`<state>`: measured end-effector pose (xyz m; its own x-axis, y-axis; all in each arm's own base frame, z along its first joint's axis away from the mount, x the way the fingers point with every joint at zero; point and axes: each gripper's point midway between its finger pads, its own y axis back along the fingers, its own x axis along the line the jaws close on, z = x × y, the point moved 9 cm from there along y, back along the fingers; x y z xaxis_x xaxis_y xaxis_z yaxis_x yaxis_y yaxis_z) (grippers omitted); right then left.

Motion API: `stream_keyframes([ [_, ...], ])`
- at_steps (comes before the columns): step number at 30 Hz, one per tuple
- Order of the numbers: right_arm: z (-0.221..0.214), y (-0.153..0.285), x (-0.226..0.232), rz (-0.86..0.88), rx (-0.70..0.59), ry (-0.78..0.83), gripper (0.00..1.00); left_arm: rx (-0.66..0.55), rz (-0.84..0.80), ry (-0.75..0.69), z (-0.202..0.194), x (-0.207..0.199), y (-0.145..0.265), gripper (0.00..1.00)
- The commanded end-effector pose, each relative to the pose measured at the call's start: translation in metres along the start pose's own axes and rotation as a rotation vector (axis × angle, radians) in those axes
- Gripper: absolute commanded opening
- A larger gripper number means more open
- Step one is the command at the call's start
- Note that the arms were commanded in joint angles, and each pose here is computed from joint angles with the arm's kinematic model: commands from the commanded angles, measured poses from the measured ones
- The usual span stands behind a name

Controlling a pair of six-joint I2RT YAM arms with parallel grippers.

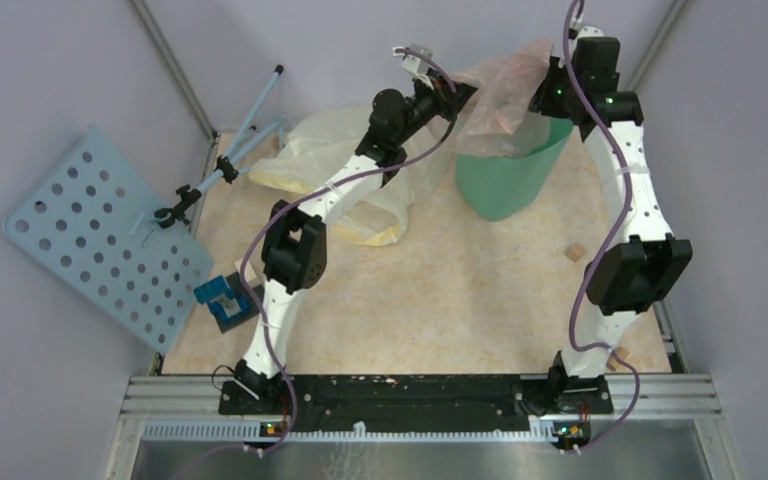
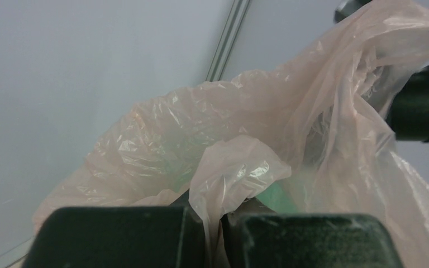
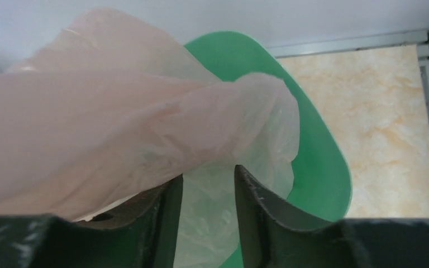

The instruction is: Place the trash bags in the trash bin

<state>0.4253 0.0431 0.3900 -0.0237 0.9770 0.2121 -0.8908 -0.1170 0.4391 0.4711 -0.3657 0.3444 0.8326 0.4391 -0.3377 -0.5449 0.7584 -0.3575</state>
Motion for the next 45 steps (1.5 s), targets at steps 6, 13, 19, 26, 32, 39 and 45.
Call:
stream_keyframes([
  [6, -0.022, -0.018, -0.039, -0.044, -0.024, -0.108, 0.29, -0.035, -0.039, 0.002, -0.007, -0.011, -0.014, 0.0],
  [13, -0.023, -0.022, -0.046, -0.021, 0.026, -0.105, 0.21, -0.048, -0.051, 0.006, -0.007, -0.013, -0.02, 0.0],
  [19, 0.014, 0.029, -0.037, -0.028, -0.102, -0.021, 0.52, -0.096, -0.049, -0.028, 0.017, -0.024, -0.017, 0.0],
  [26, 0.017, 0.04, -0.058, -0.26, -0.1, 0.042, 0.64, -0.123, -0.057, -0.05, 0.035, -0.034, -0.009, 0.0],
  [32, 0.003, 0.003, -0.067, -0.286, 0.028, 0.042, 0.58, -0.137, -0.064, -0.061, 0.044, -0.04, -0.007, 0.0],
  [39, -0.014, -0.025, -0.071, -0.258, 0.109, 0.019, 0.51, -0.119, -0.038, -0.071, 0.043, -0.031, 0.0, 0.0],
  [45, -0.026, -0.031, -0.072, -0.252, 0.144, 0.008, 0.36, -0.111, -0.041, -0.068, 0.048, -0.028, 0.008, 0.0],
])
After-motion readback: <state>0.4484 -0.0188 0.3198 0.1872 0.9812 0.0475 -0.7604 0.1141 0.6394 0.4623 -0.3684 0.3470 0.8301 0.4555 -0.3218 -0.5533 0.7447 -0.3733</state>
